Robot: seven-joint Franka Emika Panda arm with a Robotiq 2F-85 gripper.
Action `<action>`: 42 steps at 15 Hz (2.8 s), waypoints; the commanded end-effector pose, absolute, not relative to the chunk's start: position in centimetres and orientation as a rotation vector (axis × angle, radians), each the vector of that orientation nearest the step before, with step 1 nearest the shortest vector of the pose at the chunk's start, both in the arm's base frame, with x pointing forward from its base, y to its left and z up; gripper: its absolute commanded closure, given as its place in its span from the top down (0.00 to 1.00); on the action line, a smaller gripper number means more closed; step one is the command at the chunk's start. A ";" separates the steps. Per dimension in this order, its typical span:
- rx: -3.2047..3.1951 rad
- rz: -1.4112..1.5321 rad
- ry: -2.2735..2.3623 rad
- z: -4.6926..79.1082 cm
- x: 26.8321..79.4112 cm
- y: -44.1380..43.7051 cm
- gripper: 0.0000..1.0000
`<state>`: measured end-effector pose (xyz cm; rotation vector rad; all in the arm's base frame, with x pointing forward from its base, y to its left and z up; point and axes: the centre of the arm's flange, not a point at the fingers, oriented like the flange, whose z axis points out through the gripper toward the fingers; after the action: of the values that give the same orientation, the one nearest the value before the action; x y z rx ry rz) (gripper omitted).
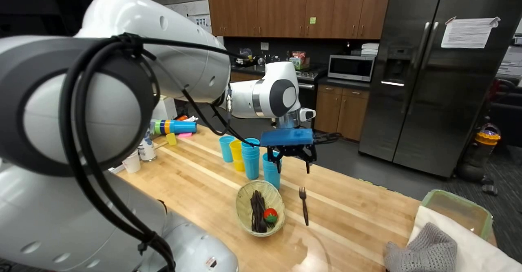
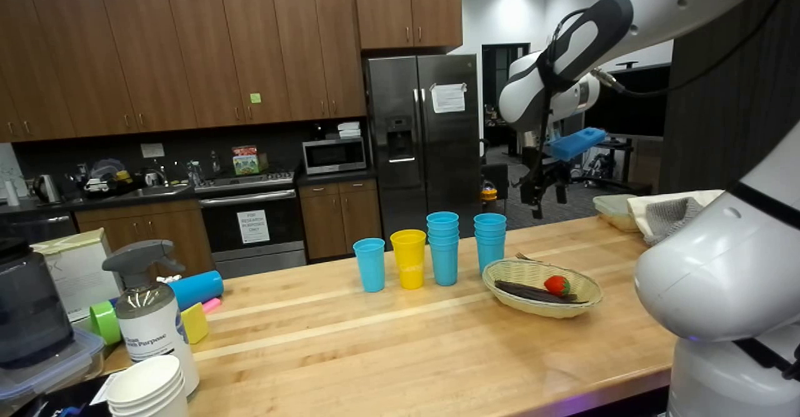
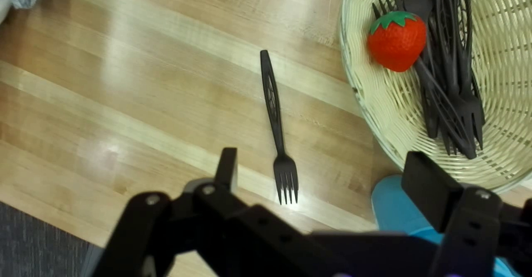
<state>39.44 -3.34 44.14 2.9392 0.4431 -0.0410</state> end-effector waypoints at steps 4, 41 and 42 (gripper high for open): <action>2.939 -0.041 0.443 44.1 39.4 -3.3 1.00; 3.159 -0.273 0.425 30.8 39.0 6.7 0.86; 3.157 -0.267 0.419 30.9 39.0 6.6 0.74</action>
<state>38.80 7.06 30.60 3.1627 0.4594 -0.3005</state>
